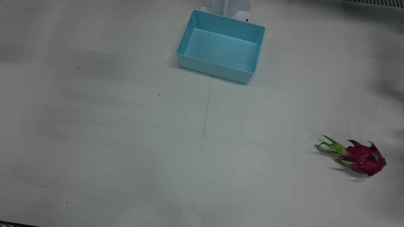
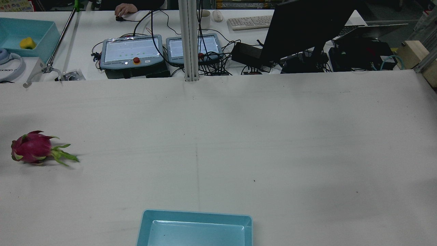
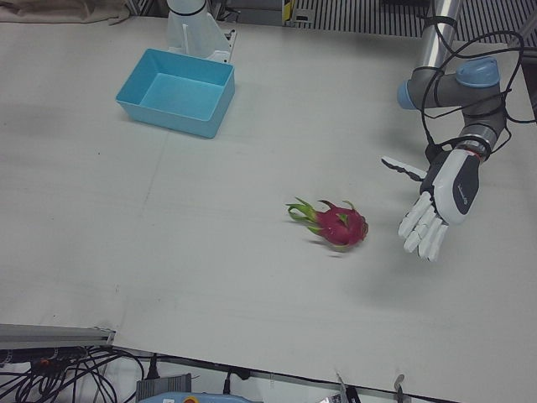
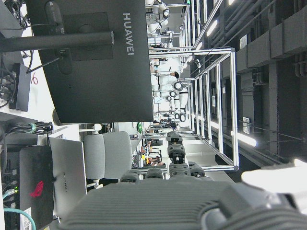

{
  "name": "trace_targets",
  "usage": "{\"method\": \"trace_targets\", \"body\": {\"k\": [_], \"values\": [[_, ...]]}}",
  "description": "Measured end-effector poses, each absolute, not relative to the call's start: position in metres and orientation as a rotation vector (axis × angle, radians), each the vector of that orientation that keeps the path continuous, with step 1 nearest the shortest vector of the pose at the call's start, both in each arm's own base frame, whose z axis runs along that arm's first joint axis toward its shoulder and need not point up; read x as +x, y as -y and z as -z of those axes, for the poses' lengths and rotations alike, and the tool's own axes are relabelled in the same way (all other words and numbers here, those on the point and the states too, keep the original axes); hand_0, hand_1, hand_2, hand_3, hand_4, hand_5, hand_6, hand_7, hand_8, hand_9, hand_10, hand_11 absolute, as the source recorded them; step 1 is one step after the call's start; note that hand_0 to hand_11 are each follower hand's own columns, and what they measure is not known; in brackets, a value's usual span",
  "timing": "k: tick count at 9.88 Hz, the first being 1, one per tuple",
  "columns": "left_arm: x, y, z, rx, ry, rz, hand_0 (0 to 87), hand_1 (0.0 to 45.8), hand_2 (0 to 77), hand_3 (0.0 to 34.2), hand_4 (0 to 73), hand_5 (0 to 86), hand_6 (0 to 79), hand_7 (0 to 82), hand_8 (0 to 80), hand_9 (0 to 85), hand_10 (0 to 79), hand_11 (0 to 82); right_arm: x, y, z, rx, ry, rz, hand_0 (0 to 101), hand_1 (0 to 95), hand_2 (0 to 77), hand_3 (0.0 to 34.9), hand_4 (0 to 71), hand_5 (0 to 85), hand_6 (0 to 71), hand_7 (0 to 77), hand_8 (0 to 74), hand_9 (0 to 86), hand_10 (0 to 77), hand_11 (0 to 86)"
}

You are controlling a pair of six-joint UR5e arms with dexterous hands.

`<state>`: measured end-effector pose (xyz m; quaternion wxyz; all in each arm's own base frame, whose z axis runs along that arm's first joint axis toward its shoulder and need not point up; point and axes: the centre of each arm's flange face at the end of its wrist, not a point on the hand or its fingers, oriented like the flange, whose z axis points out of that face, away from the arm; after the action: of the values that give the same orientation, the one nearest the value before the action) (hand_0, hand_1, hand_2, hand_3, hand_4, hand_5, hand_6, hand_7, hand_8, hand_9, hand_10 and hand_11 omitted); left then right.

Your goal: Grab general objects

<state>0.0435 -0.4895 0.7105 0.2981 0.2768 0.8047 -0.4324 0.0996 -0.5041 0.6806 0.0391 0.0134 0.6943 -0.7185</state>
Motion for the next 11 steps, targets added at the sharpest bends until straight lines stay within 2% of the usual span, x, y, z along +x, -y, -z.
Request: {"method": "trace_targets", "body": {"k": [1, 2, 3, 4, 5, 6, 7, 8, 9, 11], "values": [[0.046, 0.49, -0.707, 0.769, -2.099, 1.108, 56.6, 0.0, 1.1, 0.0, 0.0, 2.2, 1.1, 8.7, 1.1, 1.6, 0.5, 0.5, 0.1, 0.504, -0.681, 0.042, -2.128, 2.202, 0, 4.9, 1.6, 0.0, 0.0, 0.0, 0.0, 0.0, 0.0, 1.6, 0.0, 1.1], [0.048, 0.49, -0.705, 0.812, -2.053, 1.069, 56.6, 0.0, 13.1, 5.6, 0.0, 2.2, 1.1, 8.7, 1.1, 1.6, 0.5, 0.5, 0.1, 0.504, -0.681, 0.042, -2.129, 2.203, 0, 4.9, 1.6, 0.0, 0.0, 0.0, 0.0, 0.0, 0.0, 1.6, 0.0, 1.1], [0.052, 0.492, -0.699, 0.861, -1.994, 1.012, 57.2, 0.0, 13.1, 8.7, 0.0, 1.6, 1.1, 8.7, 1.1, 1.6, 0.5, 0.5, 0.1, 0.504, -0.681, 0.042, -2.129, 2.203, 0, 4.9, 1.6, 0.0, 0.0, 0.0, 0.0, 0.0, 0.0, 1.6, 0.0, 1.1], [0.055, 0.493, -0.691, 0.903, -1.938, 0.948, 57.2, 0.0, 14.2, 10.4, 0.5, 1.6, 1.1, 8.7, 1.1, 1.6, 0.5, 0.5, 0.1, 0.504, -0.681, 0.041, -2.129, 2.202, 0, 4.9, 1.6, 0.0, 0.0, 0.0, 0.0, 0.0, 0.0, 1.6, 0.0, 1.1], [0.059, 0.493, -0.685, 0.936, -1.89, 0.886, 57.4, 0.0, 14.7, 14.1, 0.5, 2.2, 1.1, 7.6, 1.1, 1.6, 0.5, 0.5, 0.1, 0.504, -0.681, 0.041, -2.129, 2.203, 0, 4.9, 1.6, 0.0, 0.0, 0.0, 0.0, 0.0, 0.0, 1.6, 0.0, 1.1], [0.061, 0.492, -0.683, 0.962, -1.852, 0.84, 57.4, 0.0, 14.7, 14.1, 0.5, 2.2, 1.1, 7.6, 1.1, 1.6, 0.5, 0.5, 0.1, 0.504, -0.681, 0.041, -2.129, 2.203, 0, 4.9, 1.6, 0.0, 0.0, 0.0, 0.0, 0.0, 0.0, 1.6, 0.0, 1.1], [0.062, 0.492, -0.682, 0.995, -1.812, 0.8, 57.3, 0.0, 16.9, 17.3, 0.5, 2.2, 1.1, 6.5, 1.1, 1.6, 0.5, 0.5, 0.1, 0.504, -0.681, 0.041, -2.129, 2.203, 0, 4.9, 1.6, 0.0, 0.0, 0.0, 0.0, 0.0, 0.0, 1.6, 0.0, 1.1], [0.063, 0.491, -0.682, 1.03, -1.773, 0.764, 57.1, 0.0, 15.3, 24.3, 0.5, 2.2, 1.1, 6.0, 1.1, 1.6, 1.1, 0.5, 0.1, 0.504, -0.681, 0.041, -2.129, 2.203, 0, 4.9, 1.6, 0.0, 0.0, 0.0, 0.0, 0.0, 0.0, 1.6, 0.0, 1.1], [0.067, 0.49, -0.681, 1.062, -1.73, 0.725, 58.0, 0.0, 14.2, 27.1, 0.0, 2.2, 1.1, 5.4, 1.1, 1.6, 1.1, 0.5, 0.1, 0.504, -0.681, 0.041, -2.129, 2.203, 0, 4.9, 1.6, 0.0, 0.0, 0.0, 0.0, 0.0, 0.0, 1.6, 0.0, 1.1], [0.083, 0.488, -0.681, 1.091, -1.671, 0.665, 59.8, 0.0, 14.2, 30.3, 0.0, 2.2, 1.1, 5.4, 1.1, 1.6, 1.1, 0.5, 0.1, 0.504, -0.681, 0.04, -2.129, 2.202, 0, 4.9, 1.6, 0.0, 0.0, 0.0, 0.0, 0.0, 0.0, 1.6, 0.0, 1.1]]}}
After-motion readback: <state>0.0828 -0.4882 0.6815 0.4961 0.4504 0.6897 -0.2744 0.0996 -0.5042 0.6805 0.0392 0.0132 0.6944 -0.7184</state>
